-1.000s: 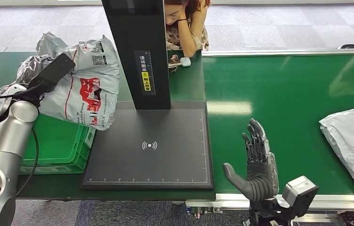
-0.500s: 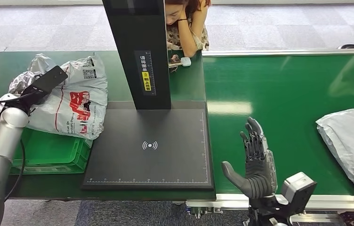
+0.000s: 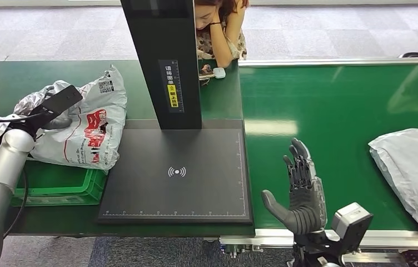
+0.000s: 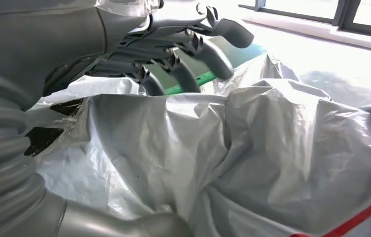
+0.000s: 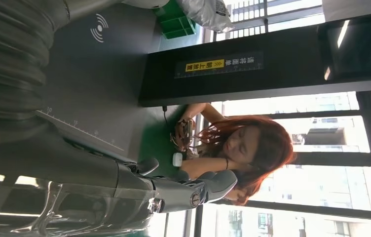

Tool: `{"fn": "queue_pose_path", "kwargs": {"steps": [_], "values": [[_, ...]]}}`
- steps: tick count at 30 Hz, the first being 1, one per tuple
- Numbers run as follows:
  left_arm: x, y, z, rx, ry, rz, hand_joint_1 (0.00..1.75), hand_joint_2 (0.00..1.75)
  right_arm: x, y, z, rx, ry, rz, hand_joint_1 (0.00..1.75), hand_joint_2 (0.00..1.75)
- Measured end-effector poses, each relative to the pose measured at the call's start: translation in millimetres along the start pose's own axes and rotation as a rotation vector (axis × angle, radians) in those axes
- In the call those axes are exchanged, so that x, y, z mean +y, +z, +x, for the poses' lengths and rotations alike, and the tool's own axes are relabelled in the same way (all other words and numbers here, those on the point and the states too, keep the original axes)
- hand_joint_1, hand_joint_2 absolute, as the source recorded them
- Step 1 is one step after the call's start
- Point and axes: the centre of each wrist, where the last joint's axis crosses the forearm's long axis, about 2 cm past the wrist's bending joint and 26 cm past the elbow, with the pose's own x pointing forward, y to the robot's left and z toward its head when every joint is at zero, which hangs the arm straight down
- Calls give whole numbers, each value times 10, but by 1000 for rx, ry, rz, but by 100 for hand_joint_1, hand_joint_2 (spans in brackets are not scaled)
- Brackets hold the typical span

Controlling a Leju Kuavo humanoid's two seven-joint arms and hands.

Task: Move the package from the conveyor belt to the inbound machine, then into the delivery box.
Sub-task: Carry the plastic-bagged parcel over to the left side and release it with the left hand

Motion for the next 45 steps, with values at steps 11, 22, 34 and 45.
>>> {"fn": "queue_pose_path", "kwargs": {"steps": [11,22,34,45], "values": [[-60,27,2,4,-26,-10,0,175,-2,16,-3,6,1,-5,0,175],[-280,28,-19,54,-197,-64,0,175,-4,27,11,13,3,-1,0,175],[-358,60,-173,42,-245,128,0,175,-6,6,11,0,5,-7,0,175],[-82,743,6,-390,254,658,0,175,-17,38,-8,8,19,-49,0,175]]}}
